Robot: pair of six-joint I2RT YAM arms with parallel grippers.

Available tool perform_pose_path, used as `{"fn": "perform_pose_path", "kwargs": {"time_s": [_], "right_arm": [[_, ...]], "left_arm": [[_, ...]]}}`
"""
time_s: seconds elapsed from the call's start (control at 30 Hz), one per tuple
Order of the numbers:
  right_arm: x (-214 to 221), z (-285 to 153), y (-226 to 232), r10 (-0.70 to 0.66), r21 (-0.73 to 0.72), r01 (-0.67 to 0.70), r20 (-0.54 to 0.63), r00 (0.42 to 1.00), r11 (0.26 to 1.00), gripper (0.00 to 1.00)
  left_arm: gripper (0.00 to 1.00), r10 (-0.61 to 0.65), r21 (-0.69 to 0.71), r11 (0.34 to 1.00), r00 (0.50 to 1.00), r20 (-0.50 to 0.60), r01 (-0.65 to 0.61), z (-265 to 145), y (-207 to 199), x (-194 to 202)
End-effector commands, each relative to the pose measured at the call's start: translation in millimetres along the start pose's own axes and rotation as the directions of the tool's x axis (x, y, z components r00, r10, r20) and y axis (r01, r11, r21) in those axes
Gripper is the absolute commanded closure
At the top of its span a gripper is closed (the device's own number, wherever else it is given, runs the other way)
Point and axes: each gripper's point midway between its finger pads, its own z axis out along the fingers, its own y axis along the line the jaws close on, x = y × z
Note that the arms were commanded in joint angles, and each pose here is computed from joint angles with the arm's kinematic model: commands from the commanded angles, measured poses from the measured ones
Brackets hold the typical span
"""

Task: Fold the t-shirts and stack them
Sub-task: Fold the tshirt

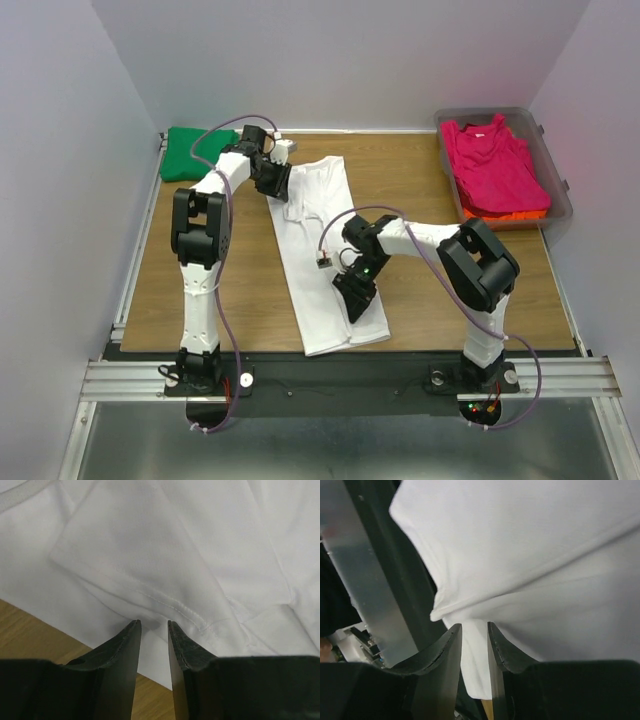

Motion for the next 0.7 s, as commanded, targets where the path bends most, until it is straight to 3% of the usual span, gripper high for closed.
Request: {"fn": "perform_pose_path", "kwargs": {"time_s": [0.0, 0.13, 0.37, 0.6, 0.63, 0.67], "right_arm": [[-48.6, -30.0, 35.2, -0.082, -0.067, 0.094, 0.170, 0.982, 0.993, 0.66], [-77.4, -69.3, 28.7, -0.110, 0.015, 0.110, 0.276, 0.955, 0.994, 0.66], [-102.1, -110.2, -37.7, -0.051, 0.222, -0.035, 0.368, 0.928, 0.974, 0.66], [-117.1, -129.2, -67.9, -0.032, 0.305, -0.108, 0.421, 0.906, 0.946, 0.66], [-117.9, -129.6, -69.6, -0.028, 0.306, -0.114, 0.425, 0.905, 0.945, 0.66], [-119.7, -130.1, -71.4, -0.031, 0.312, -0.116, 0.429, 0.903, 0.943, 0.66]], "left_arm": [[0.59, 0.025, 0.048, 0.998, 0.990, 0.141, -0.032, -56.9, -27.6, -41.3], [0.55, -0.053, 0.097, 0.995, 0.982, 0.179, 0.036, -72.3, -45.5, -40.4], [0.50, -0.250, 0.156, 0.962, 0.952, 0.178, 0.223, -59.1, -54.7, -24.7], [0.48, -0.343, 0.149, 0.937, 0.909, 0.239, 0.315, -47.8, -25.8, -32.6], [0.41, -0.358, 0.150, 0.932, 0.902, 0.241, 0.330, -44.8, -21.9, -32.7], [0.40, -0.363, 0.152, 0.930, 0.897, 0.252, 0.334, -45.1, -18.7, -34.7]]}}
